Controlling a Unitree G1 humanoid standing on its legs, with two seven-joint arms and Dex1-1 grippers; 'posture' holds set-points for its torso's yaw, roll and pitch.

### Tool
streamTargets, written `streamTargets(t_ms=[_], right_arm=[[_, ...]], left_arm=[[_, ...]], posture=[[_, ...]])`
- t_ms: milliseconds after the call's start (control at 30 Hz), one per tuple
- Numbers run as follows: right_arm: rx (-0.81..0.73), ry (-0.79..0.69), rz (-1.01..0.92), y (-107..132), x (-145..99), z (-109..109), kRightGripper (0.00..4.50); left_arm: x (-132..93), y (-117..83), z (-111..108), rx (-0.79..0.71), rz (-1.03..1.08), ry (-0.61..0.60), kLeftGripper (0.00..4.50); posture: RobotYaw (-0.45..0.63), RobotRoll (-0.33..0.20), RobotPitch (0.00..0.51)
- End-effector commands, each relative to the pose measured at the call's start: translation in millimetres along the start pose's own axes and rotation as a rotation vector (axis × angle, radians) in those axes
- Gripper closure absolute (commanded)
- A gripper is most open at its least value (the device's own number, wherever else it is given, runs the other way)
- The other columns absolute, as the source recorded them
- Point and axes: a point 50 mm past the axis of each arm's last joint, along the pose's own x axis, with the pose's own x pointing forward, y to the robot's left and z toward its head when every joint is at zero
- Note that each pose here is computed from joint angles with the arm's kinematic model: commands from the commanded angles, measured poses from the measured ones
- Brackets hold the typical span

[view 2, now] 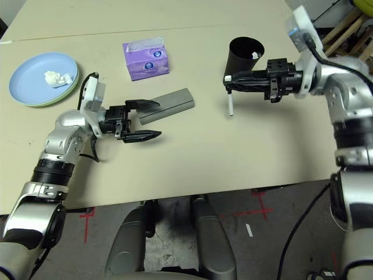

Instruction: Organize and tidy the items on the table.

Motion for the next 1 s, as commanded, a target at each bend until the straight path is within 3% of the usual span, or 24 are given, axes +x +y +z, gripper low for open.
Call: streamTargets(t_ms=[33,333,767,1000], right_arm=[[-0.039,-0.099,-0.101,9,1,7,4.17],[-0.102,-0.272,-0.331,16,7,13,4.17],[-0.173,-0.506,-0.700,-4,-9,33,4.17],[-0.205,-0.485,-0.872,-15,-18,31,4.17]], left_arm=[[2,1,-3,0.016,-0.011,0.034,0.00],[2,4,-4,0.054,-0.002,0.059,0.00],[1,6,-7,0.076,0.012,0.073,0.00],[1,7,-7,0.074,0.014,0.078,0.00]], posture=[[0.05,0.000,0.238],[0.04,0.000,0.230],[0.04,0.000,0.225],[0.03,0.000,0.226]])
